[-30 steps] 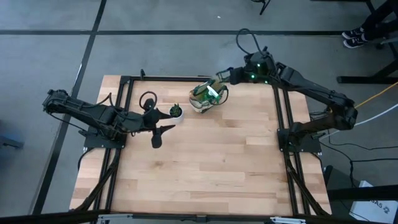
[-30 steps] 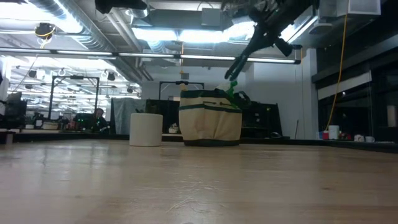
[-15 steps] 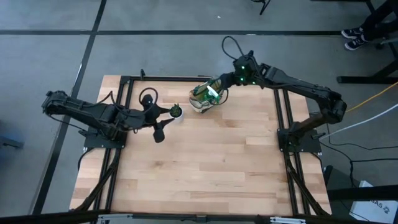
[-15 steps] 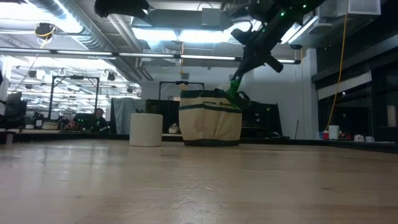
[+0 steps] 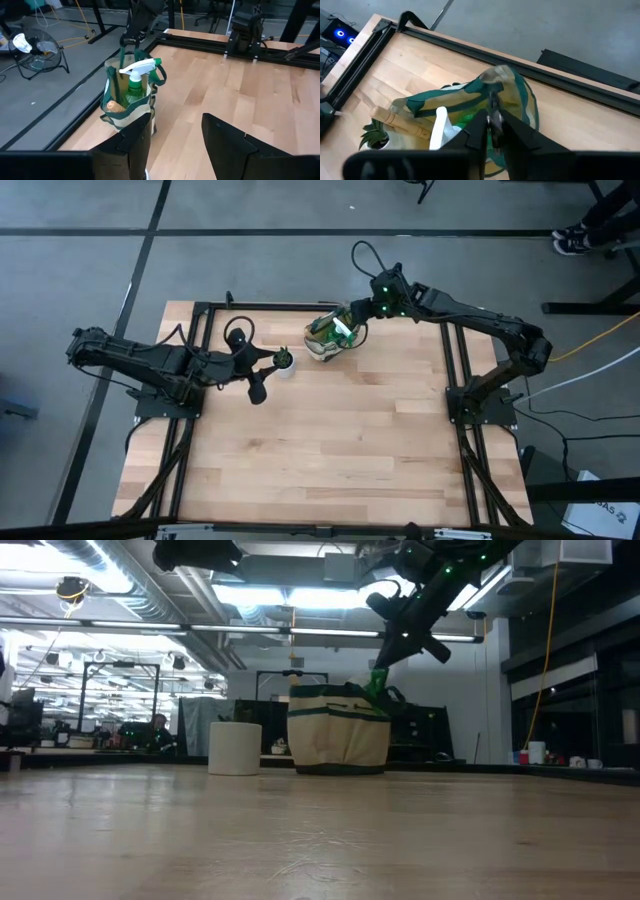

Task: Pick & Place Garden tools in Gardening bag
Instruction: Put the shear scissors into the gardening bag, then return to Home Position

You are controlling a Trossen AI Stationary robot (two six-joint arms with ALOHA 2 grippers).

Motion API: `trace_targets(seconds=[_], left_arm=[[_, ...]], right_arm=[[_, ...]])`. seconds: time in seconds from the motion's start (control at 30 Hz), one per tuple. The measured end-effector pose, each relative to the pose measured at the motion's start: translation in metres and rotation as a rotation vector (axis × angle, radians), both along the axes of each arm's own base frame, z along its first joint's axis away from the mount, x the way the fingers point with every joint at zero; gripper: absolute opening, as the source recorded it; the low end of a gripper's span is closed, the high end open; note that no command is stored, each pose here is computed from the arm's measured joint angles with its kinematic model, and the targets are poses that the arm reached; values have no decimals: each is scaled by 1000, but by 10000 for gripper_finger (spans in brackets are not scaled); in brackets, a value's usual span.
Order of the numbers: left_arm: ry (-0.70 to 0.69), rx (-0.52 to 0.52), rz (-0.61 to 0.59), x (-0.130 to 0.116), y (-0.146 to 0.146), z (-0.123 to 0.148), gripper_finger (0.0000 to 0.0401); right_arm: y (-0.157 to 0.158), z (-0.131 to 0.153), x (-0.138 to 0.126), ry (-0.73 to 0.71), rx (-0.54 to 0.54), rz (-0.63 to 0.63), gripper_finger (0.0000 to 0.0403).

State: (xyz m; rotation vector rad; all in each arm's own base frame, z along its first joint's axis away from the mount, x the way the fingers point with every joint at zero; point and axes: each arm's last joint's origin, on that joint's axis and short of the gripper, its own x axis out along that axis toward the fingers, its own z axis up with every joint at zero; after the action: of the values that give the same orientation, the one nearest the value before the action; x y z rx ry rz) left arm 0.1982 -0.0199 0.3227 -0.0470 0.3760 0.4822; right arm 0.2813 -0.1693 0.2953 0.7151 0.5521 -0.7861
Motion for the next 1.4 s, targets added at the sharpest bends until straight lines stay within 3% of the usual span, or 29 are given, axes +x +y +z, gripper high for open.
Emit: trace_targets(seconds=[0.47, 0.83, 0.97, 1.17, 1.4], left_arm=[[-1, -1, 0, 0, 0, 0, 169], [-1, -1, -1, 0, 0, 0, 169], [-7, -11, 4, 0, 0, 0, 169], [-35, -64, 27, 0, 0, 0, 169], [-56, -101, 44, 0, 0, 0, 169]], right_arm=[[2, 0, 2, -49, 74, 72, 160], [17, 1, 9, -139, 252, 222, 169], [39, -1, 18, -112, 261, 309, 169], [91, -9, 26, 49, 256, 541, 169], [156, -12, 32, 142, 168, 780, 169]])
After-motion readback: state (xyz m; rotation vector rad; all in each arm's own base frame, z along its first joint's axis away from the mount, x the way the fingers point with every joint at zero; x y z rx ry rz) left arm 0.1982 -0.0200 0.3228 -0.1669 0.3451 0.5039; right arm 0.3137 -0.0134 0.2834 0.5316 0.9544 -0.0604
